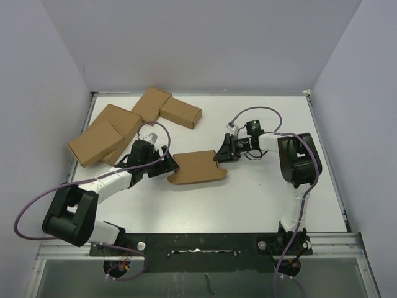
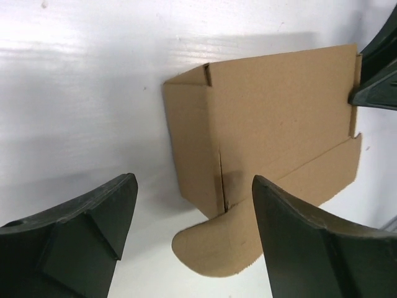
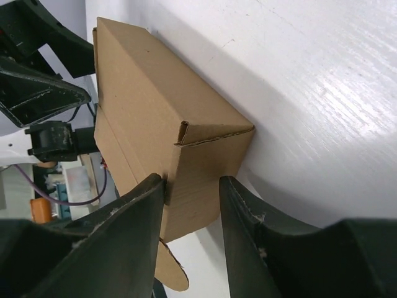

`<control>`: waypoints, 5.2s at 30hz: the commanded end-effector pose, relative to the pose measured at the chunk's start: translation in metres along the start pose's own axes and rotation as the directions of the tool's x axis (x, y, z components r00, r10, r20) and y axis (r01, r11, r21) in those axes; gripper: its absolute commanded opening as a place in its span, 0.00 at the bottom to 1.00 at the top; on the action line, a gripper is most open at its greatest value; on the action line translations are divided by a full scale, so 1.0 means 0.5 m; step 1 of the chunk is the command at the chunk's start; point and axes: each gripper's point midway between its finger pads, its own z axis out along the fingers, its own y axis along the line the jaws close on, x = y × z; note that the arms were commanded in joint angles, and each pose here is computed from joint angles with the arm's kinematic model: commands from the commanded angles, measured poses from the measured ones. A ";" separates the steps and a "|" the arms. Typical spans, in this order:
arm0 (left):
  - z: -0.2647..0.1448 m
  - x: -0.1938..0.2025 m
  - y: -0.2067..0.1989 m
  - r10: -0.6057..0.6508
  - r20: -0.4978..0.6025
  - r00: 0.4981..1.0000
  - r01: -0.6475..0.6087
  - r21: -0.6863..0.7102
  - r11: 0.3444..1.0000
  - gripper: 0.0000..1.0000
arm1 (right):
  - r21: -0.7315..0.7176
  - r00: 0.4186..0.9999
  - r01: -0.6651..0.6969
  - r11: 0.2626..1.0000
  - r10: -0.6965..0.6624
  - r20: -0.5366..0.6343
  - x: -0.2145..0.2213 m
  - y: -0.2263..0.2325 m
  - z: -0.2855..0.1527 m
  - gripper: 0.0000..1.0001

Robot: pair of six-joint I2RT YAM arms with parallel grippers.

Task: Fold the paper box

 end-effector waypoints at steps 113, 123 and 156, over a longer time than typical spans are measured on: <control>-0.046 -0.078 -0.140 -0.652 0.001 0.759 0.615 0.328 0.717 0.37 | 0.159 -0.170 0.973 -0.166 -0.985 0.010 0.019 0.279 -0.084 0.98; -0.043 -0.079 -0.138 -0.672 -0.006 0.741 0.639 0.314 0.702 0.37 | 0.155 -0.289 0.939 -0.306 -0.949 -0.122 0.038 0.248 -0.005 1.00; -0.021 -0.056 -0.151 -0.662 -0.062 0.747 0.644 0.314 0.697 0.32 | 0.236 -0.314 0.888 -0.394 -0.896 -0.315 -0.004 0.207 0.066 0.20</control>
